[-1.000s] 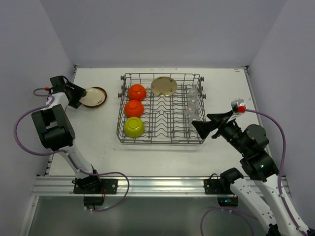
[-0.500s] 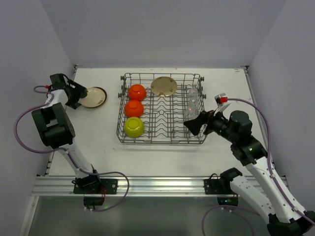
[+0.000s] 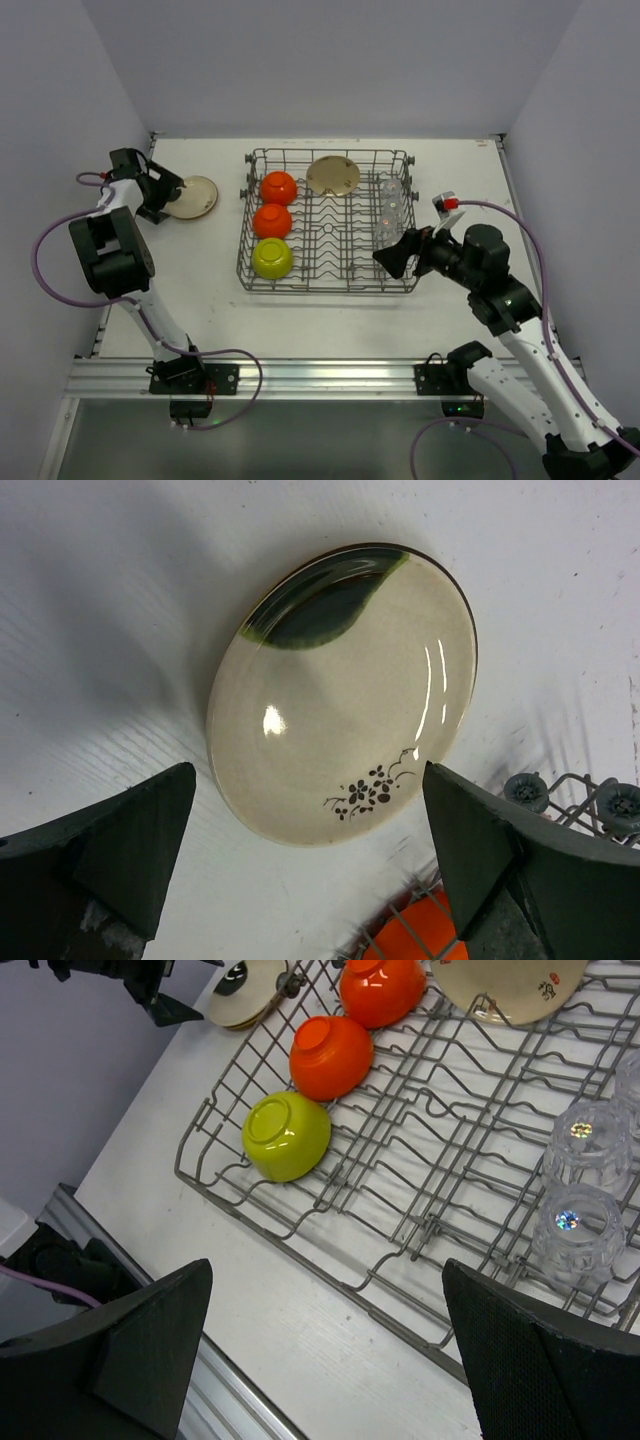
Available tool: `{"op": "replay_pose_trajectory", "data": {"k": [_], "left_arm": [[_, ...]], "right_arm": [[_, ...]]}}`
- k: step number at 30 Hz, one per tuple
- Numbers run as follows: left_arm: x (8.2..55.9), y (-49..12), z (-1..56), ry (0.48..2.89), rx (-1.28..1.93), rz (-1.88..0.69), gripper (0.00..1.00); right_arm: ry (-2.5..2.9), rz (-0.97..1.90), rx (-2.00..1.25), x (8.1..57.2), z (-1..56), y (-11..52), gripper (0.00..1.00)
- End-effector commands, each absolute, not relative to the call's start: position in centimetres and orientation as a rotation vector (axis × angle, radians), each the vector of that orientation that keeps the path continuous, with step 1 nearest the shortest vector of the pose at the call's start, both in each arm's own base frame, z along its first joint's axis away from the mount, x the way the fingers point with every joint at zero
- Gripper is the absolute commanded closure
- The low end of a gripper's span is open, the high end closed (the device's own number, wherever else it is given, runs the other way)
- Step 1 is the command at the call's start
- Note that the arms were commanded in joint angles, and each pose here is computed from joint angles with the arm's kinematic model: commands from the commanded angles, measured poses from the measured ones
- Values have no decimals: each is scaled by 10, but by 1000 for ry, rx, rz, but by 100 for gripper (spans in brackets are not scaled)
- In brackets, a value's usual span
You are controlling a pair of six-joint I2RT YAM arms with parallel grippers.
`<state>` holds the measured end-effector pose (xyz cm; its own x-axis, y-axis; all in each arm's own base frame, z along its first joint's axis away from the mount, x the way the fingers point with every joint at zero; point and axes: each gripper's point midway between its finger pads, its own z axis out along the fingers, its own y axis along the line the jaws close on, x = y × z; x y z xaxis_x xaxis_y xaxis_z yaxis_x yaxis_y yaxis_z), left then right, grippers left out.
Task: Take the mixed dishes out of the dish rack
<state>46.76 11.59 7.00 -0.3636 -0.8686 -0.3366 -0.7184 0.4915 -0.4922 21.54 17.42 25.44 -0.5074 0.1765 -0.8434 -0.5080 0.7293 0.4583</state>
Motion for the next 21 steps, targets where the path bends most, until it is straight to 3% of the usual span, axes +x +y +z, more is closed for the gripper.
{"op": "replay_pose_trajectory", "data": {"k": [1, 6, 12, 16, 21], "left_arm": [[471, 117, 115, 2132, -1216, -334, 0], [464, 113, 177, 2048, -1120, -352, 0], [431, 71, 256, 1918, -907, -534, 0], [388, 10, 307, 1853, -577, -588, 0], [304, -58, 306, 1762, -267, -692, 0]], "right_arm": [[1918, 841, -269, 219, 266, 174, 1], [1938, 813, -271, 238, 259, 179, 1], [1858, 749, -262, 296, 278, 193, 1], [1854, 546, -335, 362, 280, 197, 1], [1893, 113, -601, 468, 255, 194, 1]]}}
